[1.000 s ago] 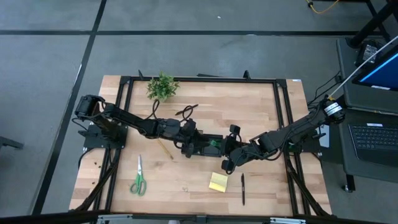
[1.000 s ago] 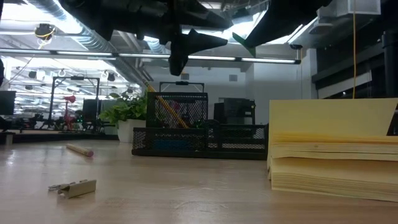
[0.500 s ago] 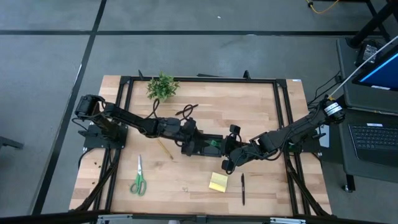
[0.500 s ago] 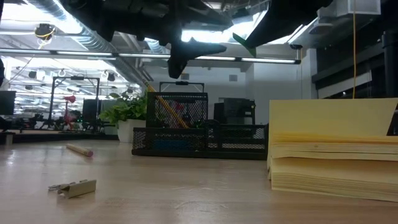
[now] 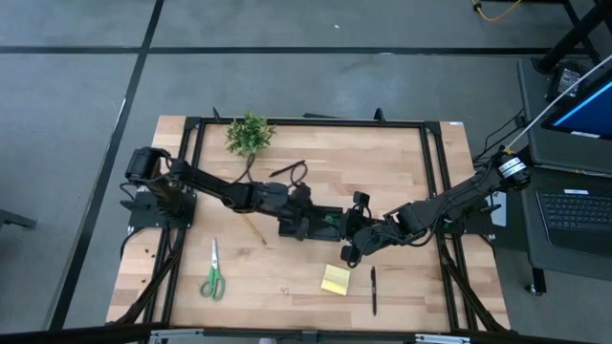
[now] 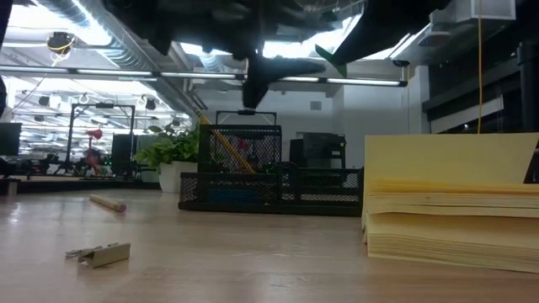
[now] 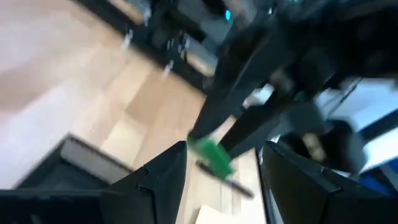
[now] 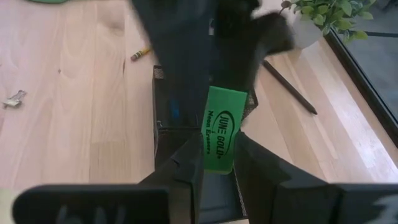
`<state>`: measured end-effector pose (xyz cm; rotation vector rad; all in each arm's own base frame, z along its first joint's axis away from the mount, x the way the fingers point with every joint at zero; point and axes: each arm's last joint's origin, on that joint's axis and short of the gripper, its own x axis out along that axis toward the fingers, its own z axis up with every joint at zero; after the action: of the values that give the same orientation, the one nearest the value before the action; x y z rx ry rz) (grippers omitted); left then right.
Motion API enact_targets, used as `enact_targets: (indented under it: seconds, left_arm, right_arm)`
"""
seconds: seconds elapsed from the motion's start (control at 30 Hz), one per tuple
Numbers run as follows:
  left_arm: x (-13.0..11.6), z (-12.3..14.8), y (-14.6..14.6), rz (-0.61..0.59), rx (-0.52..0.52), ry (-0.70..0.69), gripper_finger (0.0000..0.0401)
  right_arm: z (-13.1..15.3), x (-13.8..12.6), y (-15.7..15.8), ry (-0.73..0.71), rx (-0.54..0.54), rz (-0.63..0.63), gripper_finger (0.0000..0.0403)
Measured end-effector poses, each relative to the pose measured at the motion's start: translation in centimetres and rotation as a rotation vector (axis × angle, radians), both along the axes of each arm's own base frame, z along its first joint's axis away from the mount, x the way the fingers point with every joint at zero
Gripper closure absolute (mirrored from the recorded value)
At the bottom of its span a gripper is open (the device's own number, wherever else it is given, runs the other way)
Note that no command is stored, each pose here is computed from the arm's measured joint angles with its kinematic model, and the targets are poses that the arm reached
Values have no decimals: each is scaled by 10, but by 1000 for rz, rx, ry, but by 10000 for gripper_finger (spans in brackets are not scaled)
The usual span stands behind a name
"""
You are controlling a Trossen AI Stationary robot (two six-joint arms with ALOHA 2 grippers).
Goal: Pick and place office supplies into organizer
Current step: Put the green eraser into the black desk organizer
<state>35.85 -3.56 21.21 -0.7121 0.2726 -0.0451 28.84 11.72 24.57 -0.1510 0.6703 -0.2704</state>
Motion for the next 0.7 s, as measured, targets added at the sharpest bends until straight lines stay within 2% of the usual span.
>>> enact_targets:
  seconds: [0.1,0.3,0.7]
  left_arm:
    - [7,-8,2,-26,-5,47,194]
    - [9,-9,9,-19,-28,52,196]
    - [10,-3,12,-4,-27,-6,201]
  right_arm:
    - [0,0,0,2,0,-1,318]
    - [-1,-1,0,8,-3,-1,318]
    - [-1,-1,-1,17,-6,-2,318]
